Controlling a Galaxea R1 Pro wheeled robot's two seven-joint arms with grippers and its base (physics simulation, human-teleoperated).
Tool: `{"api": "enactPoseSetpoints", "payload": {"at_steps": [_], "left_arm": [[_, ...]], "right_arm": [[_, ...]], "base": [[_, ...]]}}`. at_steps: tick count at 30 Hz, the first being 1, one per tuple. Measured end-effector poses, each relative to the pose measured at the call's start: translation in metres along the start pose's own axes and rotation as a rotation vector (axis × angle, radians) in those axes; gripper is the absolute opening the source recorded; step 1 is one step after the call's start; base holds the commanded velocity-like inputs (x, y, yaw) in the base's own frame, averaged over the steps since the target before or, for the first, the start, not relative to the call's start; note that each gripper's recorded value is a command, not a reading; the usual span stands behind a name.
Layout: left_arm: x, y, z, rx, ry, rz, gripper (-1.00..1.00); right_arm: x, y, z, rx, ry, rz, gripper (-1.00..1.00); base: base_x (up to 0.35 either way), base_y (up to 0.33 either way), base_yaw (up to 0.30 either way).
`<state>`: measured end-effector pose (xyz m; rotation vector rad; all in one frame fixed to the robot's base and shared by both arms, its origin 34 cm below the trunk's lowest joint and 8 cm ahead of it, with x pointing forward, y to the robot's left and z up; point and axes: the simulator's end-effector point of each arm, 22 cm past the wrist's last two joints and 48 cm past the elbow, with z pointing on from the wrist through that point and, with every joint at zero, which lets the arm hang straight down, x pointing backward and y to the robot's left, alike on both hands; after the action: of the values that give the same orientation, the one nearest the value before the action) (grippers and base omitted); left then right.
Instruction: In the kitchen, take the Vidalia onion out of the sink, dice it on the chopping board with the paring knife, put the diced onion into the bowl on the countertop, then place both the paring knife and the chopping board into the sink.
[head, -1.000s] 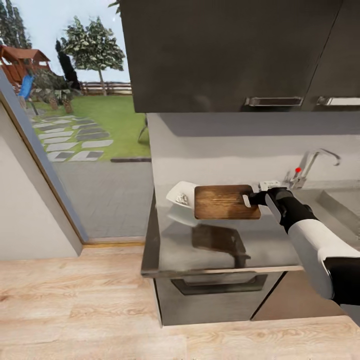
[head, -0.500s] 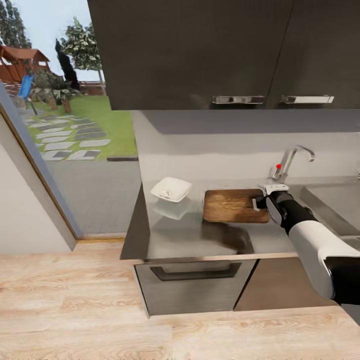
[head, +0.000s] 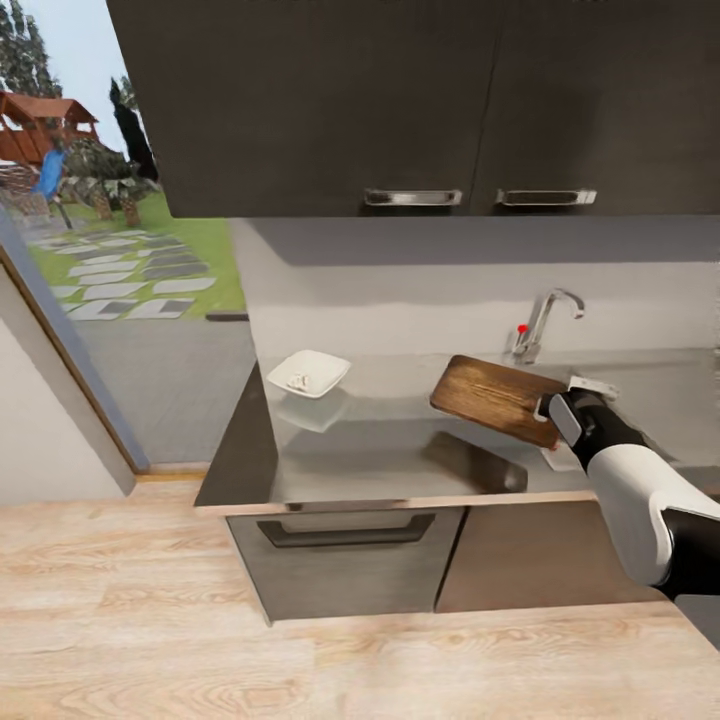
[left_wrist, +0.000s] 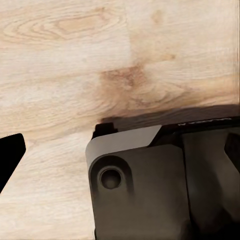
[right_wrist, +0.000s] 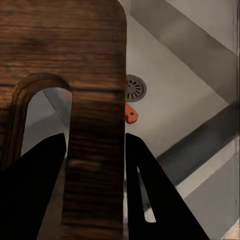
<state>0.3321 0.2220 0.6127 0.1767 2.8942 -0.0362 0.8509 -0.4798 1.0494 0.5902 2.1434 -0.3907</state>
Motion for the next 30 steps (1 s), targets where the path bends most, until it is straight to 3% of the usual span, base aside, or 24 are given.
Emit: {"api": "enactPoseSetpoints", "payload": {"at_steps": [8,18,26,30], "left_arm": [[0.000,0.000,0.000,0.000,0.000,0.000,1.00],[0.000,0.000,0.000,0.000,-0.001,0.000,1.00],[0.000,0.004,0.000,-0.009,-0.001,-0.002,1.00],[0.000,0.005,0.000,-0.012,-0.002,-0.003,1.00]], "right_arm": [[0.005,-0.012,0.002,0.050,0.006,0.006,-1.00],[0.008,-0.053,0.002,0.225,-0.059,0.171,-1.00],[0.018,-0.054,0.004,0.241,-0.051,0.188,-1.00],[0.019,-0.052,0.004,0.245,-0.077,0.205,-1.00]], "base": [[-0.077,-0.313,0.000],[-0.026,-0.318,0.000],[0.000,-0.321,0.000],[0.044,-0.321,0.000]]}}
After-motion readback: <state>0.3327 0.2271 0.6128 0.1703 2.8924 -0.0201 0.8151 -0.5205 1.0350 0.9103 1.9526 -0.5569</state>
